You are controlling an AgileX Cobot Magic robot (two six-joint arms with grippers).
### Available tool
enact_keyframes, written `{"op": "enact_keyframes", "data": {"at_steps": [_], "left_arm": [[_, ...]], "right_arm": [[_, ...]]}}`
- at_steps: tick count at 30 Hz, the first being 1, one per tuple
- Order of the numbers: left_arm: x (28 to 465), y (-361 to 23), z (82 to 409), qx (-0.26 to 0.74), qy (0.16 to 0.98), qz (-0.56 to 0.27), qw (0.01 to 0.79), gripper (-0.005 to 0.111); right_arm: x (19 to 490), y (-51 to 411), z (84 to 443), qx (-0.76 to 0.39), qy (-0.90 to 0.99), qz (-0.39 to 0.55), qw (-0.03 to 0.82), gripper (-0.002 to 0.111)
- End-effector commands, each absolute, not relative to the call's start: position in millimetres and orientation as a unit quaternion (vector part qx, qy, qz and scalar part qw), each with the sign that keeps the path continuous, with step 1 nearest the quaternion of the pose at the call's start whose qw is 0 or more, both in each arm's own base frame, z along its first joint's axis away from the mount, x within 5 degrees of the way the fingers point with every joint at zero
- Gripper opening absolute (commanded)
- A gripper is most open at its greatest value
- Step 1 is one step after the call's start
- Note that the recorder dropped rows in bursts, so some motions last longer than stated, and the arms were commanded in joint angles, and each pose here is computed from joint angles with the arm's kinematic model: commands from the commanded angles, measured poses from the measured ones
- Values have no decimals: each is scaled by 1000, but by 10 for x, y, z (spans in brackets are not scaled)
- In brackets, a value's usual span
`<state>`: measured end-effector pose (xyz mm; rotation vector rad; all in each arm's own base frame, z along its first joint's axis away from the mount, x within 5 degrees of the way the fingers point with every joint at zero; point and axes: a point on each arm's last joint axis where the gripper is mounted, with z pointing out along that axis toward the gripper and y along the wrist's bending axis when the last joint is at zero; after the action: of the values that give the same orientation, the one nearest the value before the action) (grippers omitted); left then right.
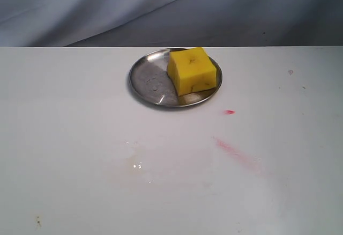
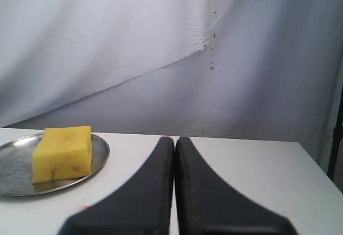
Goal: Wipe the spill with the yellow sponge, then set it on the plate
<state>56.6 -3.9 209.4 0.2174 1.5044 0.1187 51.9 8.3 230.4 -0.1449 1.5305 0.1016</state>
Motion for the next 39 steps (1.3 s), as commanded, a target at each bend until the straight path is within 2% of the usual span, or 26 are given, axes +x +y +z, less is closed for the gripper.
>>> {"op": "enact_keyframes", "data": {"at_steps": [1,7,39], "left_arm": [[562,-38,2114,92,677,49,729,0],[562,-38,2114,92,677,49,729,0],[562,-38,2114,92,677,49,729,0]], "right_arm": [[526,79,2220,-69,699,36,711,0],[557,84,2007,-61,722,45,688,0],[557,84,2005,-61,723,45,687,0]]}}
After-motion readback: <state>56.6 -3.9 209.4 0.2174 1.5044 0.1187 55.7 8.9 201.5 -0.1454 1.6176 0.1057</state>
